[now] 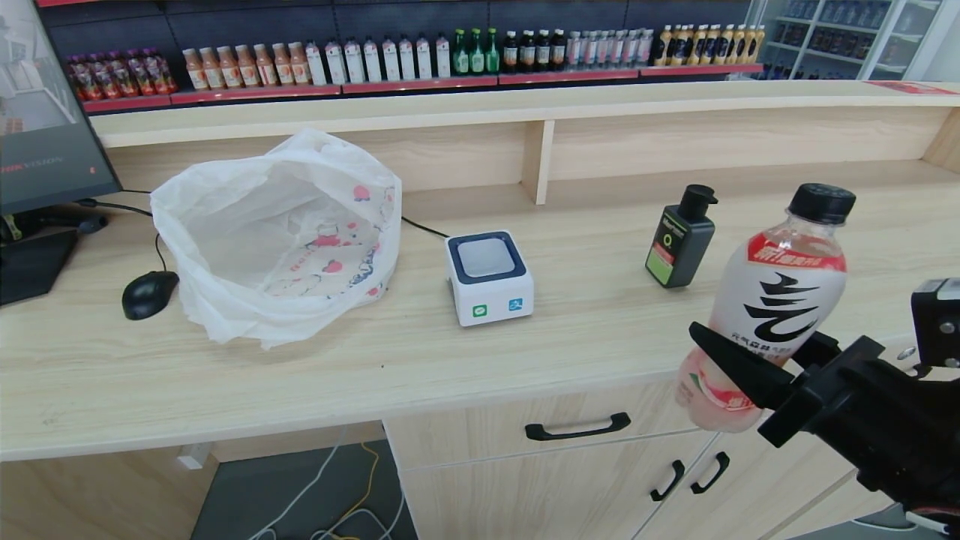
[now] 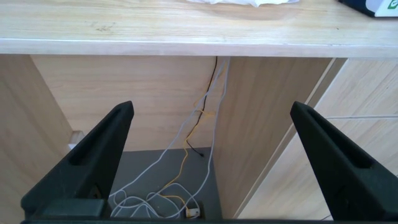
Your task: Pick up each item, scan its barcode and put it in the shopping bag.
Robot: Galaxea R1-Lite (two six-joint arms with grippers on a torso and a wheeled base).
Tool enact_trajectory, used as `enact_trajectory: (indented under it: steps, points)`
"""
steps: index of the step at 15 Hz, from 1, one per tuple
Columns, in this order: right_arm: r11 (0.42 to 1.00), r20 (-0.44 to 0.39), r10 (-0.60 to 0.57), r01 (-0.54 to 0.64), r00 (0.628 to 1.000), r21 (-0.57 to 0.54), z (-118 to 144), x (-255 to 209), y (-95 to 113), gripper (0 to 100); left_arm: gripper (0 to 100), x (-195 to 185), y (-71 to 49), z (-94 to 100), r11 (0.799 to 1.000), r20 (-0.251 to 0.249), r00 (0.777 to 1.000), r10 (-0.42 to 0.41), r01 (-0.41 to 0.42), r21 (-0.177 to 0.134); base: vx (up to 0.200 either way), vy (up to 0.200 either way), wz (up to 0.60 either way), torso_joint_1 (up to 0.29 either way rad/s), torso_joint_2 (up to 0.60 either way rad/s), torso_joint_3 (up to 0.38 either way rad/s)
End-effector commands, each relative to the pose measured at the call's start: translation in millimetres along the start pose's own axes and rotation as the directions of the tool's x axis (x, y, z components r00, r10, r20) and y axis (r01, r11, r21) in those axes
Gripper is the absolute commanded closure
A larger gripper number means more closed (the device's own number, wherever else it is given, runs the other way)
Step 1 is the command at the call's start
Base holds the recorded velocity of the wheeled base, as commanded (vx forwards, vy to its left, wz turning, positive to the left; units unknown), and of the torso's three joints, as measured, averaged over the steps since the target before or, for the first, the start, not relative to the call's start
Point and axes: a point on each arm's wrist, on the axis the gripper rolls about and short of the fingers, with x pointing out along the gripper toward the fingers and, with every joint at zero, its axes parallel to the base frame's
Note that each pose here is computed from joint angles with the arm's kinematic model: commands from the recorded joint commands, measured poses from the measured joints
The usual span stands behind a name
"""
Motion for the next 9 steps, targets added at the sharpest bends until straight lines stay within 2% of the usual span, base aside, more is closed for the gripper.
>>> enact_trajectory:
  steps: [1, 4, 7, 9]
  points:
    - [1.0, 0.005, -0.001, 0.001, 1.0, 0.0, 1.3, -6.8, 0.1, 100, 0, -0.1, 0.0, -0.2, 1.0, 0.002, 1.0, -0.001, 0.001, 0.0, 0.0, 0.0, 0.0, 0.0, 0.0, 0.0]
    - [0.996, 0.002, 0.014, -0.014, 1.0, -0.082, 3.2, -10.6, 0.9, 100, 0, -0.1, 0.0, -0.4, 1.0, 0.0, 1.0, 0.0, 0.0, 0.0, 0.0, 0.0, 0.0, 0.0, 0.0, 0.0]
    - [0.982, -0.002, 0.079, -0.078, 0.997, -0.169, 4.4, -9.3, 4.4, 100, 0, -0.2, 0.0, 0.2, 1.0, 0.003, 1.0, -0.001, 0.001, 0.0, 0.0, 0.0, 0.0, 0.0, 0.0, 0.0]
    - [0.945, -0.002, 0.183, -0.176, 0.983, -0.276, 4.4, 0.0, 26.4, 100, 0, -0.1, 0.0, -0.2, 1.0, 0.002, 1.0, 0.0, 0.0, -0.002, 0.0, 0.0, 0.0, 0.0, 0.0, 0.0]
